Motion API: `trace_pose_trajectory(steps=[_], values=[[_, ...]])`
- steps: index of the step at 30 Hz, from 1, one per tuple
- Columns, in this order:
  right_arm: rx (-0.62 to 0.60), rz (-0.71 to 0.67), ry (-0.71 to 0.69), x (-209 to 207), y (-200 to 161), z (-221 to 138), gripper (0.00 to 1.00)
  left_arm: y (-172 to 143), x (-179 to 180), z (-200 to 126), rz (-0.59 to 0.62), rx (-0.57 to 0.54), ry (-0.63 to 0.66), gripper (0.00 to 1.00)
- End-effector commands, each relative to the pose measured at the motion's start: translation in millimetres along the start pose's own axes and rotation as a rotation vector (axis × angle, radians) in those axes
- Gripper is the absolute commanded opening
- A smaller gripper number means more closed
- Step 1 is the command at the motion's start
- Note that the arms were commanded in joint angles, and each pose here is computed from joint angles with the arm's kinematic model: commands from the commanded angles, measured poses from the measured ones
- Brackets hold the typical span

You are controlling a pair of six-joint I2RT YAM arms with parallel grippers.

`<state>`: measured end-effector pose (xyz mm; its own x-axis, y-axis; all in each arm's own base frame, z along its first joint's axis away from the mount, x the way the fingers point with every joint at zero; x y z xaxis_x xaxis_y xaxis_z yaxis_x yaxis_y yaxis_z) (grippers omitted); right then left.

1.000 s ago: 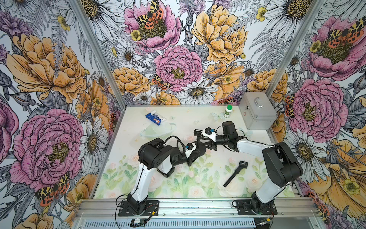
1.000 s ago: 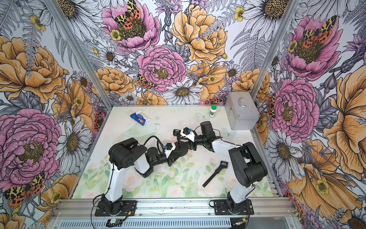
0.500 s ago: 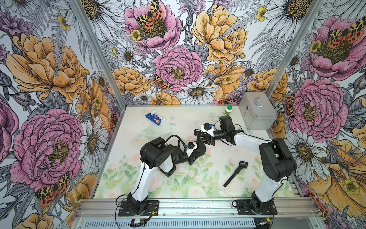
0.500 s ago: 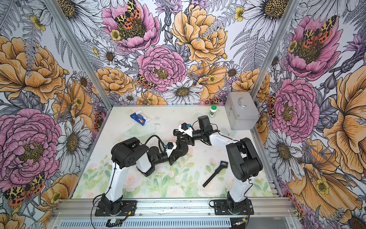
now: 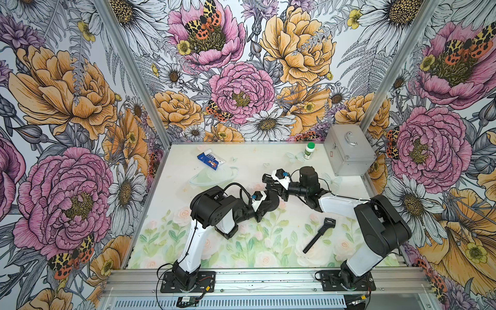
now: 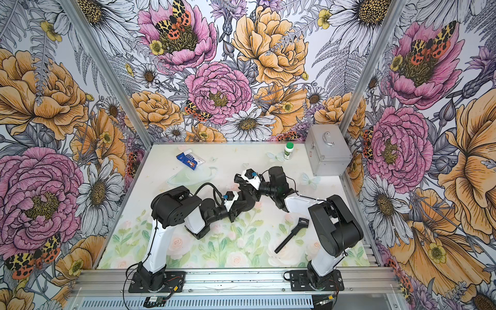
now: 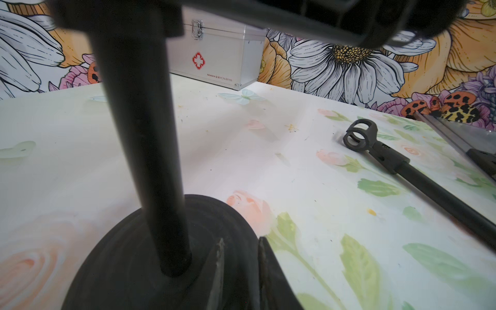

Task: Assemble a microphone stand
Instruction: Pick up the microphone stand at the center of the board.

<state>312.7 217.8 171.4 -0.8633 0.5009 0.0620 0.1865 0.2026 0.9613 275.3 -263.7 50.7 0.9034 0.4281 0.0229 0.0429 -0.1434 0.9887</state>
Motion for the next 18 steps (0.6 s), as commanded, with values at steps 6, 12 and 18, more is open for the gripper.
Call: trace_pose_trajectory(steps=[6,12,18], values=[[-0.012,0.199,-0.740,-13,-53,-12,0.00,-27,0,-6,-0.052,0.102,0.047,0.24],[-0.009,0.140,-0.530,0,-45,6,0.05,-26,-1,-5,-0.047,0.101,0.047,0.24],[-0.067,0.102,-0.279,6,-23,3,0.14,-23,-1,-7,-0.038,0.096,0.049,0.26]])
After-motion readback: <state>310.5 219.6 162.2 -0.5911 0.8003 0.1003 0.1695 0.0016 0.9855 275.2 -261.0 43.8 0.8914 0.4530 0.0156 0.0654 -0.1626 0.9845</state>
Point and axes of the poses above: each gripper's point midway between its finger pads, its own z axis out along the fingers, its own x axis along the line the jaws close on, y = z × x, the point moved 8 cm from there along -z, back along the fingers, and after that the axes turned 9 degrees about z, right-handed, at the moved point
